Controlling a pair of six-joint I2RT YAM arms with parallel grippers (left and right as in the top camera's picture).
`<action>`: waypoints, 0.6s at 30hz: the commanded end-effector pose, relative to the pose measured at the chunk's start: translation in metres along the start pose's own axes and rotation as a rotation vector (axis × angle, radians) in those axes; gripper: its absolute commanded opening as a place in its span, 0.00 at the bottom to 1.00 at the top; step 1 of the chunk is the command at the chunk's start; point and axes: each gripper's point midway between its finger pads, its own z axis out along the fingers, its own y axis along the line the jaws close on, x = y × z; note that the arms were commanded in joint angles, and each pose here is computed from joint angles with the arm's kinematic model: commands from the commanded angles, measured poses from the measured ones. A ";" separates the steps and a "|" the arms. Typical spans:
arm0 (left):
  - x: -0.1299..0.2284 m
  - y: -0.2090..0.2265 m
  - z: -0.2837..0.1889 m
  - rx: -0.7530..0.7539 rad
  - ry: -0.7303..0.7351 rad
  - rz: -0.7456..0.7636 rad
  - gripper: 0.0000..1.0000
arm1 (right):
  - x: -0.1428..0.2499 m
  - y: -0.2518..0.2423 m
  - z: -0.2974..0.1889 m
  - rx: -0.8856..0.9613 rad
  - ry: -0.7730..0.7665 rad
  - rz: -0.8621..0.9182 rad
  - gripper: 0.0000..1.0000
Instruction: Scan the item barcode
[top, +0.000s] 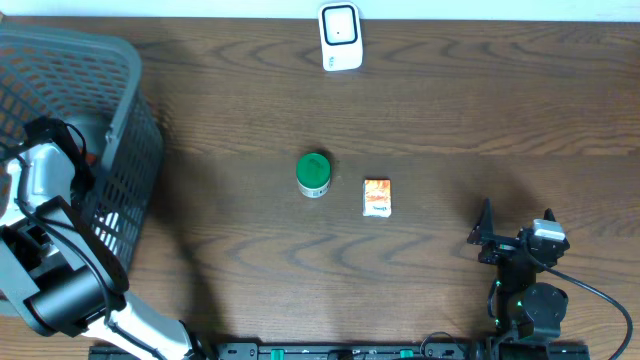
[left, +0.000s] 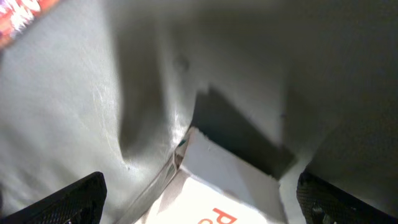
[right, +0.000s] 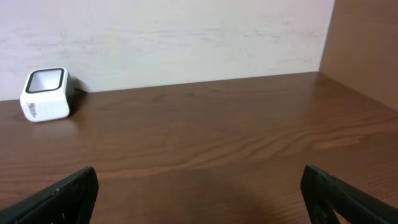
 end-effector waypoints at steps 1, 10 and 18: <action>0.023 -0.007 0.009 0.026 0.098 0.060 0.99 | 0.000 0.003 0.000 -0.013 0.000 -0.012 0.99; 0.031 -0.006 0.008 0.023 0.132 0.061 1.00 | 0.000 0.003 0.000 -0.013 0.000 -0.012 0.99; 0.027 0.003 0.020 0.026 0.142 0.015 0.77 | 0.000 0.003 0.000 -0.013 0.000 -0.012 0.99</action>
